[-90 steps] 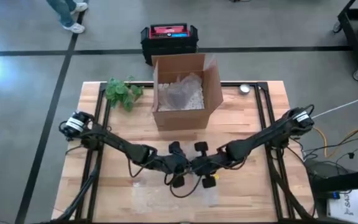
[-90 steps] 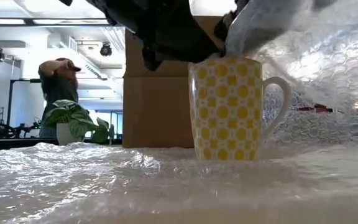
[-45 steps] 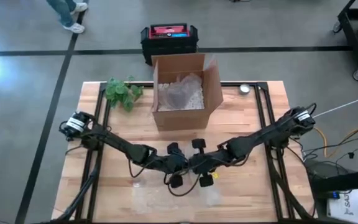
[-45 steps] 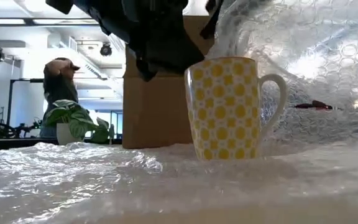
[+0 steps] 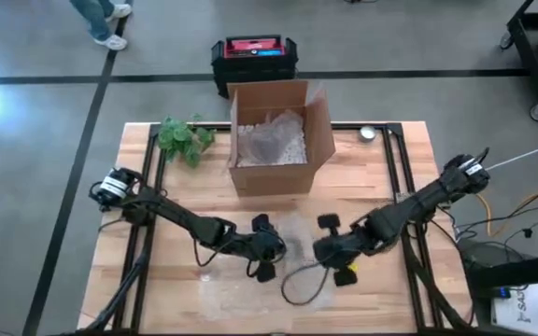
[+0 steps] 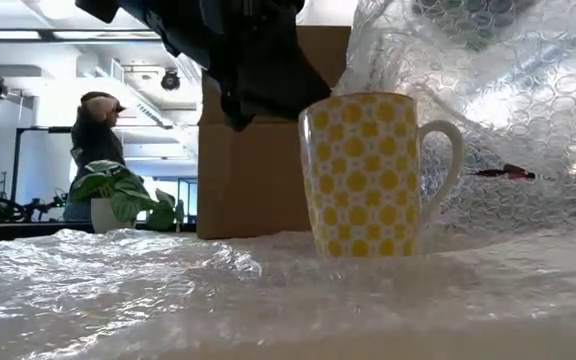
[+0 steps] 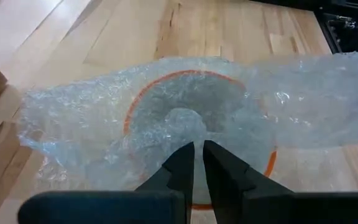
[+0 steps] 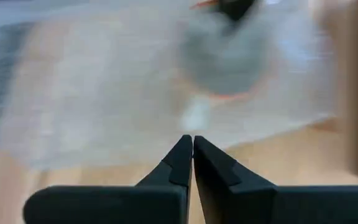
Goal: Wrap mug
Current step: Wrap the yellow mug with a bubble wrap
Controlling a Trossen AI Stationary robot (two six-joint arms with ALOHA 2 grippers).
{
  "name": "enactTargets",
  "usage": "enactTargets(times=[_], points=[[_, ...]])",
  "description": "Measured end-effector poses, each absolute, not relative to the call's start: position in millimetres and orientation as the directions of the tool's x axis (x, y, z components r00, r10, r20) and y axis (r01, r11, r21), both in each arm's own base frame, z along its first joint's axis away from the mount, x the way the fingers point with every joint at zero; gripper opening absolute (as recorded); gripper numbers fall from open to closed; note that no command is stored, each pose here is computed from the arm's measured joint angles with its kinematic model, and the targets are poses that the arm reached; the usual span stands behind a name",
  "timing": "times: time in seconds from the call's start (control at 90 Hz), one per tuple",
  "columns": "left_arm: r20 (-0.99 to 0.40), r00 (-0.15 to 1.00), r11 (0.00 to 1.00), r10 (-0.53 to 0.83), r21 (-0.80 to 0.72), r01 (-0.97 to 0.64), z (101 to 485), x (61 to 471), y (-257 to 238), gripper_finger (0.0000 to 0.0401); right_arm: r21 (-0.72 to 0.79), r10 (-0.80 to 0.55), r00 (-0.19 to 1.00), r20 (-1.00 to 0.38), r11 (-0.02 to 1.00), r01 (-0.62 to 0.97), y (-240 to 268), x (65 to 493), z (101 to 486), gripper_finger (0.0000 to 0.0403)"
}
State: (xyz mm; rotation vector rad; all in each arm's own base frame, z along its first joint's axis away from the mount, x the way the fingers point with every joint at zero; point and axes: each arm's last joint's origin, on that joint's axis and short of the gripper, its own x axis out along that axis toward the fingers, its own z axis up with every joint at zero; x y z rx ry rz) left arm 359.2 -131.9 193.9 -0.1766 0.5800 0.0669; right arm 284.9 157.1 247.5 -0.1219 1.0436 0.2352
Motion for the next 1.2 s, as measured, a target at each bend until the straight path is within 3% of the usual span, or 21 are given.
enactTargets(times=[0.233, 0.411, 0.722, 0.944, 1.2], points=[[-0.544, 0.839, 0.982, 0.014, -0.149, -0.114, 194.2, 359.7, -132.0, 0.0024, -0.041, 0.196, 0.638, -0.745, 0.941, -0.337, 164.3, 316.8, 226.7, 0.0000], [-0.540, 0.841, 0.982, 0.016, -0.151, -0.115, 194.5, 359.9, -132.0, 0.0024, -0.064, 0.091, 0.581, -0.809, 0.968, -0.241, 128.7, 336.6, 202.2, 0.0000], [-0.535, 0.845, 0.981, 0.002, -0.162, -0.105, 203.1, 356.2, -130.5, 0.0024, -0.005, 0.107, 0.499, -0.860, 0.976, -0.218, 111.5, 347.9, 178.2, 0.0000], [-0.477, 0.872, 0.978, -0.111, -0.207, 0.011, 234.1, 344.6, -133.3, 0.0024, -0.006, 0.105, 0.494, -0.863, 0.976, -0.219, 111.4, 346.7, 178.3, 0.0000], [-0.471, 0.846, 0.962, -0.252, -0.216, 0.166, 218.4, 353.8, -144.0, 0.0022, -0.015, 0.106, 0.506, -0.856, 0.973, -0.228, 109.4, 348.2, 179.1, 0.0000]])
